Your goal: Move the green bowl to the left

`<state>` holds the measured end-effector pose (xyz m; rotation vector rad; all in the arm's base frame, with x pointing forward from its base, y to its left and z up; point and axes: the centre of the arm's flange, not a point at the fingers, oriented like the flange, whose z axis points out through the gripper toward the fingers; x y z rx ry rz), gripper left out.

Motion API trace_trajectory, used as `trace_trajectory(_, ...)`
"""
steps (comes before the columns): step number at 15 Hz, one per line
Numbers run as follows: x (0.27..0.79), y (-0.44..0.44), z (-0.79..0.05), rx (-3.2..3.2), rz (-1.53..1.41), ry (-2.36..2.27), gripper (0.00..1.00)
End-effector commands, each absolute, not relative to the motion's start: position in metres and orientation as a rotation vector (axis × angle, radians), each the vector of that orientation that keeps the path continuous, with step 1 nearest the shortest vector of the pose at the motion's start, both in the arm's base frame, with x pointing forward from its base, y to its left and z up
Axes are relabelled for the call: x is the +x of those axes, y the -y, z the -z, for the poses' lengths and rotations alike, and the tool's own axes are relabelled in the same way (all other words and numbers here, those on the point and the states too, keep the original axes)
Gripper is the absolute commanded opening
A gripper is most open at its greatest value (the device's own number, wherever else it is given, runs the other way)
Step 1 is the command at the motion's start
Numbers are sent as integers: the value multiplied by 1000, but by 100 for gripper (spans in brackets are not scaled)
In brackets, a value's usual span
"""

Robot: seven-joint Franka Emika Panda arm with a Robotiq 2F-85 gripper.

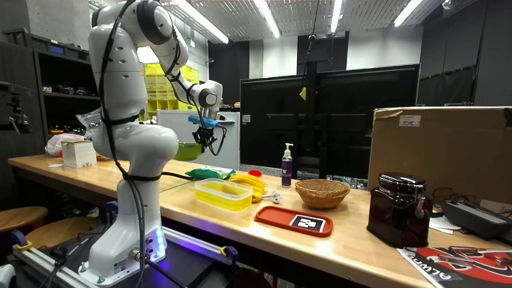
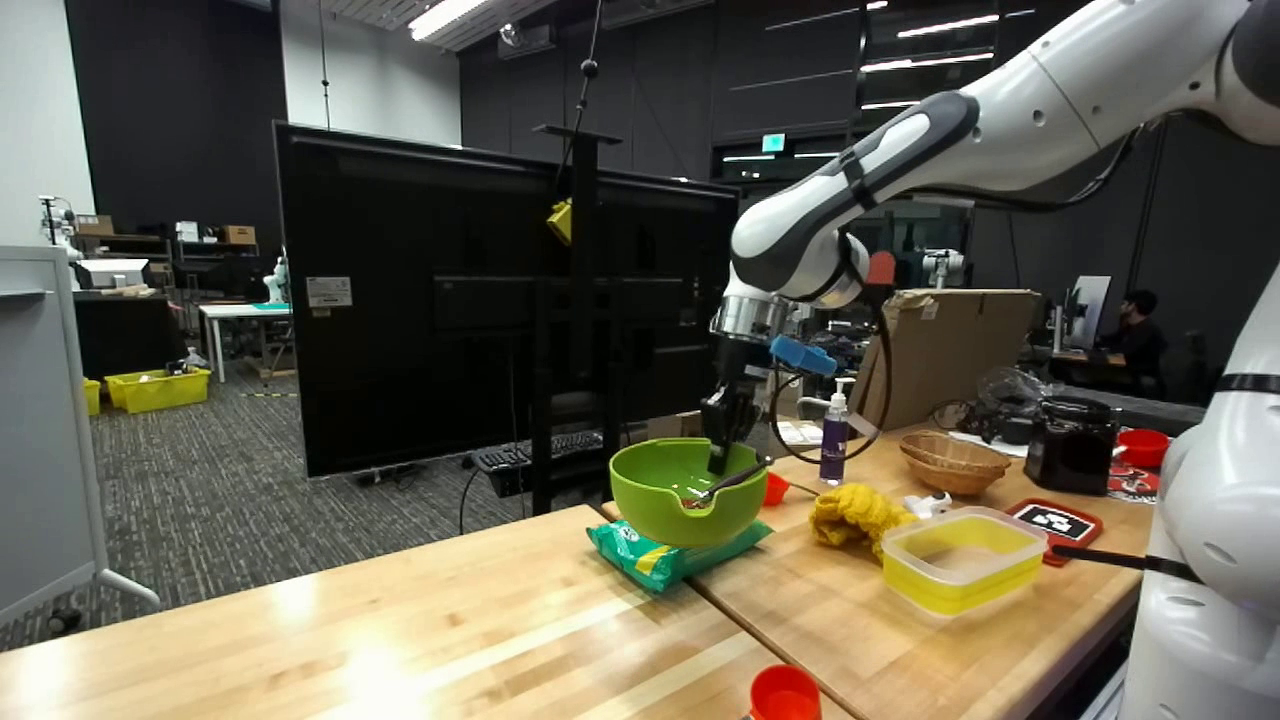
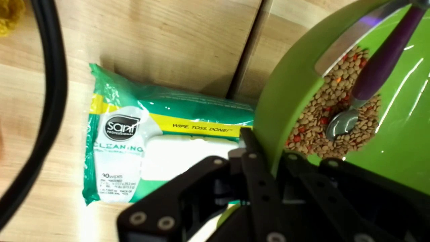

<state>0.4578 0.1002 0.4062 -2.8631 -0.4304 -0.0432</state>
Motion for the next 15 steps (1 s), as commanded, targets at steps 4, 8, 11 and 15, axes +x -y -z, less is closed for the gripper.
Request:
trace_trajectory(4,496,-133,-399,-2793,-18,512,2)
trace_trajectory(8,509,-156,-388,-2774,-54,534,2)
trace_trajectory(11,517,-173,-378,-2759,-77,545,2)
trace_trajectory(15,522,-197,-361,-2736,-113,551,2)
